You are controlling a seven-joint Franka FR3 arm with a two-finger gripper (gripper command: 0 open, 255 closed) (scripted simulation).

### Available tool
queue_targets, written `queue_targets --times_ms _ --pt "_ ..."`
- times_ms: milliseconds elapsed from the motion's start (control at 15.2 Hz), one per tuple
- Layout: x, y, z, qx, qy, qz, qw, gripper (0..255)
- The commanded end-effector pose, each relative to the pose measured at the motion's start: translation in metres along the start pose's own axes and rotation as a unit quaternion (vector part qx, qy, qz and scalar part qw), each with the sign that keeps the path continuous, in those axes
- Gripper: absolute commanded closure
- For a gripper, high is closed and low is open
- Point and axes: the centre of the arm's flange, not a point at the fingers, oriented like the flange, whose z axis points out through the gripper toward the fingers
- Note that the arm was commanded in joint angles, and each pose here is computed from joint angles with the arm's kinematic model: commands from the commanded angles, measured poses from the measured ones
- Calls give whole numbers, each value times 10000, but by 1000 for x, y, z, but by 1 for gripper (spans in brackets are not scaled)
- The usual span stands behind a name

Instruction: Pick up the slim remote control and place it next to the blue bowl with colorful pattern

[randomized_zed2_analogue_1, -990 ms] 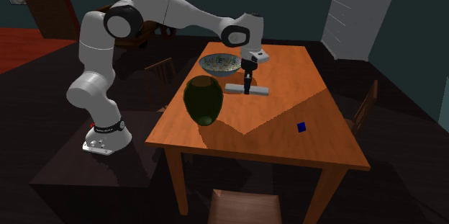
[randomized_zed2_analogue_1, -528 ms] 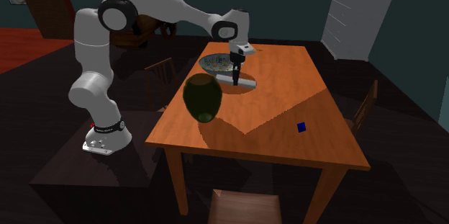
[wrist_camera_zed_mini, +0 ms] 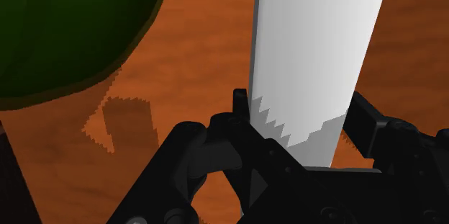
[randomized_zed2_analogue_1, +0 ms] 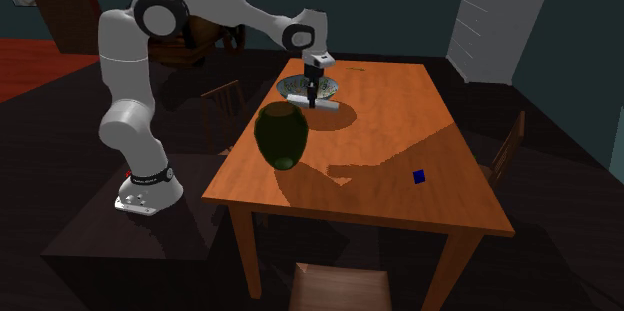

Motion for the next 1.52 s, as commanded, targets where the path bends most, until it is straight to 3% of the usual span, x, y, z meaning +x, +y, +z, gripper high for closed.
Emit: queue_targets --times_ms 0,594,1452 --pt "-19 -20 0 0 4 6 10000 255" --pt "-99 -115 0 0 4 6 10000 255" --pt "-98 -115 68 0 4 6 10000 255"
